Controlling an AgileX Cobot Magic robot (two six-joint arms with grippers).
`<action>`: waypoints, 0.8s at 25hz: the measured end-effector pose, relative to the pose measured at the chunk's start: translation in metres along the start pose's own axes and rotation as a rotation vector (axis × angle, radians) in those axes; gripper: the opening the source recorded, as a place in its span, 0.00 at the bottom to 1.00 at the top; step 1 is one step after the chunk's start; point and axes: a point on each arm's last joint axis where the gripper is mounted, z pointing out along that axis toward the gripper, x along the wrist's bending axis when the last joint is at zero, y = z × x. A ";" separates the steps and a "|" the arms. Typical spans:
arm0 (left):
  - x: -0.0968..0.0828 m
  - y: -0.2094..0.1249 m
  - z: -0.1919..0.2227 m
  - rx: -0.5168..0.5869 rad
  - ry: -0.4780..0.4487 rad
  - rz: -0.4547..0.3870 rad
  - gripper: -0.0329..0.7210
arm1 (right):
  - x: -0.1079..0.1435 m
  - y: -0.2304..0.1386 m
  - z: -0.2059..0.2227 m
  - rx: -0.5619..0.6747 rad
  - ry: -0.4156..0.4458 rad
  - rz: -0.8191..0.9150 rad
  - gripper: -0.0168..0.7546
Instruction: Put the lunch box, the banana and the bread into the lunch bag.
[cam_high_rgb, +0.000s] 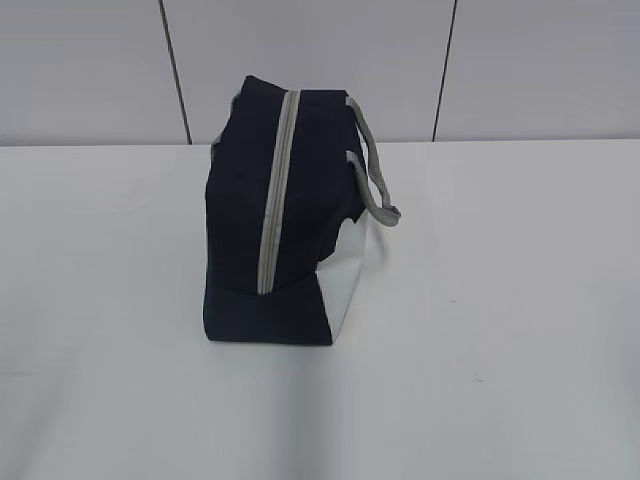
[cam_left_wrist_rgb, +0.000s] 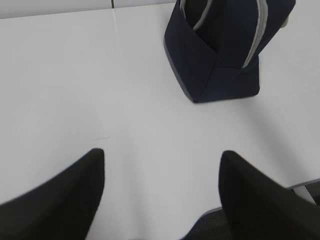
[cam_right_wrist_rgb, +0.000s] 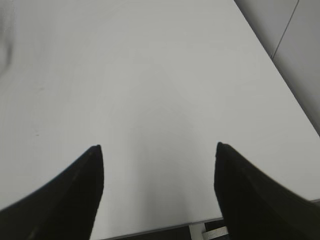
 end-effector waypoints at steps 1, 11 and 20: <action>0.000 0.000 0.000 0.000 0.000 0.000 0.69 | 0.000 0.000 0.000 -0.001 0.008 -0.004 0.69; 0.000 0.000 0.000 -0.001 0.000 0.000 0.69 | 0.000 0.000 0.000 -0.004 0.030 -0.017 0.69; 0.000 0.000 0.000 -0.001 0.000 0.000 0.67 | 0.000 0.000 0.000 -0.004 0.030 -0.017 0.69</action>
